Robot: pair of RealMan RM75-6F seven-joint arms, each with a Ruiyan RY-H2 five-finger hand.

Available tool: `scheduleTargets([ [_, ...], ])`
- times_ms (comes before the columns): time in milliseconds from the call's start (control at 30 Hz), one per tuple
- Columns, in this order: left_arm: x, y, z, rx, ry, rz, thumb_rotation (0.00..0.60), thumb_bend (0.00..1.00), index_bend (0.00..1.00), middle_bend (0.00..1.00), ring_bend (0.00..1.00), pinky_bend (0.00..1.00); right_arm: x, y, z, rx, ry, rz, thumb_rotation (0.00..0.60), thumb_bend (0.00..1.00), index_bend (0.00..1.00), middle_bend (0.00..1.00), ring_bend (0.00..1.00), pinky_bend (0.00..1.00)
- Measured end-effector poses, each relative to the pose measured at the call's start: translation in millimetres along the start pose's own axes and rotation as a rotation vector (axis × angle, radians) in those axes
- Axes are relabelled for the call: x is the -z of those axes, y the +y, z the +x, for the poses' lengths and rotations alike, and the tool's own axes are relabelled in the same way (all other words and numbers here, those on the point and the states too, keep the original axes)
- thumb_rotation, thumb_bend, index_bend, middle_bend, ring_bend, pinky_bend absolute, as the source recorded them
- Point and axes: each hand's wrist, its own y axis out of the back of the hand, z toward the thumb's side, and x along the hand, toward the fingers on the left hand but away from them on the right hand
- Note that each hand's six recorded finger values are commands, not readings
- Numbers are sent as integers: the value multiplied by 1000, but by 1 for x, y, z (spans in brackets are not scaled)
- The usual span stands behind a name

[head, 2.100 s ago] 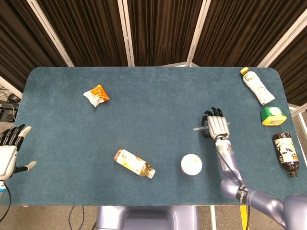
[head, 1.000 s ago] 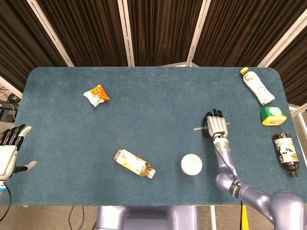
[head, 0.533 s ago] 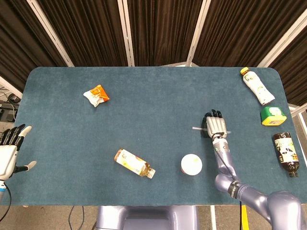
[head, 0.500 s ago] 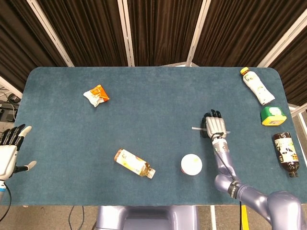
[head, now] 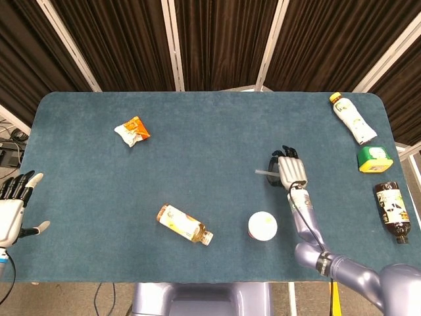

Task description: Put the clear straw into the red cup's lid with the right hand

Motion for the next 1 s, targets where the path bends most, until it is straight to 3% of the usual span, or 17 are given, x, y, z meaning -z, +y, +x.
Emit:
scheduleTargets([
  [200, 0, 0, 0, -1, 0, 2, 600, 156, 0, 0, 0, 0, -21, 41, 17, 41, 46, -273, 600, 397, 594, 231, 0, 0],
  [400, -1, 0, -1, -3, 0, 5, 600, 154, 0, 0, 0, 0, -34, 90, 49, 49, 78, -678, 600, 396, 601, 234, 0, 0],
  [567, -1, 0, -1, -7, -2, 12, 600, 154, 0, 0, 0, 0, -24, 127, 76, 55, 68, -996, 600, 397, 612, 237, 0, 0],
  [833, -2, -1, -3, -17, -4, 22, 600, 154, 0, 0, 0, 0, -16, 147, 112, 6, 77, -1367, 600, 399, 620, 238, 0, 0],
  [1000, -2, -1, -4, -18, -5, 22, 600, 153, 0, 0, 0, 0, -26, 151, 129, -32, 116, -1445, 600, 400, 623, 240, 0, 0],
])
